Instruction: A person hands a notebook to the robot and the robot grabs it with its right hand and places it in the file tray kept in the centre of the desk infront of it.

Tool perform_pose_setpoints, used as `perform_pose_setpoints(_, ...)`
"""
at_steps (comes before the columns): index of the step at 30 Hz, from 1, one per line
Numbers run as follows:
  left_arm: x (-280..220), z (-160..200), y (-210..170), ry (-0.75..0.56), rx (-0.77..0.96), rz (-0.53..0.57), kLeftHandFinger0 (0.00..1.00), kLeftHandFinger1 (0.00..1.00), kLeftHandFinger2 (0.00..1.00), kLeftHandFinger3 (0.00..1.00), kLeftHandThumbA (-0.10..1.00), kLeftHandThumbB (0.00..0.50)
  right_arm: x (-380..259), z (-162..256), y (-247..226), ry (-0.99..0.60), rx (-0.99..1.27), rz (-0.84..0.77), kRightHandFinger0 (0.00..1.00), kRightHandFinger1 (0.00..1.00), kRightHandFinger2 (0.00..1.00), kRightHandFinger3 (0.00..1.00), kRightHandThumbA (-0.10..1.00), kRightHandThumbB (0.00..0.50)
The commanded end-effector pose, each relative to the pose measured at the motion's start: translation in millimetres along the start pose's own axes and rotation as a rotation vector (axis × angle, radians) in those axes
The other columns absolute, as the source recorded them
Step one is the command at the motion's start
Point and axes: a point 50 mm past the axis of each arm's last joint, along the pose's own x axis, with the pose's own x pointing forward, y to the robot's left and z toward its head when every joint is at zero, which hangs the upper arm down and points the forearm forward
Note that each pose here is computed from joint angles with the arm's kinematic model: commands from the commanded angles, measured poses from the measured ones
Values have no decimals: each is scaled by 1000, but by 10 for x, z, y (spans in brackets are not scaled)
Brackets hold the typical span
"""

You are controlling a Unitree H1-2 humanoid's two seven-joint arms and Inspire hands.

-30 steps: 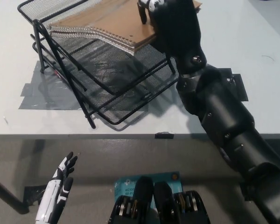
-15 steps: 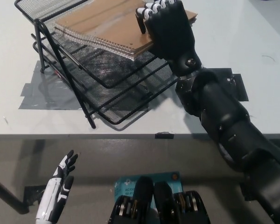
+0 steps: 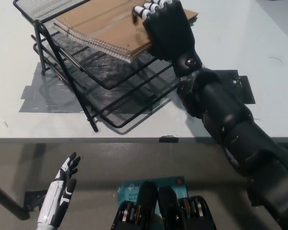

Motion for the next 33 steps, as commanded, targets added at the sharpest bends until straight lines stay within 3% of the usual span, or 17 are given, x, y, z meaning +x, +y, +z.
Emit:
perform_pose_setpoints(1, 100, 157, 53, -84, 28, 1, 981, 1000, 995, 1000, 1000, 339, 558, 274, -482, 40, 271, 323, 1000, 1000, 1000, 1000, 739, 280)
perform_pose_setpoints(2, 106, 158, 53, -78, 31, -1, 975, 1000, 990, 1000, 1000, 356, 592, 311, -655, 35, 315, 400, 1000, 1000, 1000, 1000, 770, 337)
perform_pose_setpoints(5, 114, 167, 66, -87, 35, -10, 981, 1000, 985, 1000, 1000, 329, 647, 358, -1051, -2, 394, 570, 1000, 1000, 1000, 1000, 851, 482)
perform_pose_setpoints(7, 113, 161, 76, -86, 22, -18, 997, 1000, 993, 1000, 1000, 331, 663, 366, -1282, -35, 420, 676, 1000, 1000, 1000, 1000, 866, 497)
perform_pose_setpoints(14, 122, 157, 99, -81, -1, -28, 1000, 1000, 1000, 1000, 1000, 317, 783, 165, -2053, -86, 462, 1043, 1000, 1000, 1000, 1000, 818, 500)
perform_pose_setpoints(15, 123, 156, 100, -81, -1, -27, 997, 1000, 1000, 1000, 1000, 289, 802, 133, -2145, -92, 458, 1072, 1000, 1000, 1000, 1000, 815, 500)
perform_pose_setpoints(17, 153, 153, 124, -81, 18, -32, 994, 1000, 1000, 1000, 1000, 287, 886, 9, -2473, -124, 425, 1158, 1000, 1000, 1000, 1000, 795, 500)
perform_pose_setpoints(21, 184, 144, 131, -78, 8, -23, 955, 1000, 1000, 1000, 1000, 303, 1020, -124, -2903, -146, 384, 1199, 1000, 1000, 1000, 1000, 718, 500)
perform_pose_setpoints(23, 201, 140, 127, -83, 9, -19, 938, 1000, 1000, 1000, 1000, 272, 1123, -214, -3175, -152, 404, 1208, 1000, 1000, 1000, 1000, 605, 500)
perform_pose_setpoints(24, 209, 137, 124, -84, 7, -19, 940, 1000, 1000, 1000, 1000, 272, 1162, -244, -3303, -153, 398, 1198, 1000, 1000, 1000, 1000, 639, 500)
perform_pose_setpoints(28, 220, 137, 123, -69, 9, -20, 949, 1000, 1000, 1000, 1000, 293, 1298, -268, -3599, -165, 387, 1204, 1000, 1000, 1000, 1000, 559, 500)
perform_pose_setpoints(33, 264, 152, 111, -66, 11, -13, 941, 1000, 1000, 1000, 1000, 310, 1467, -247, -3871, -166, 321, 1269, 1000, 1000, 1000, 1000, 557, 500)
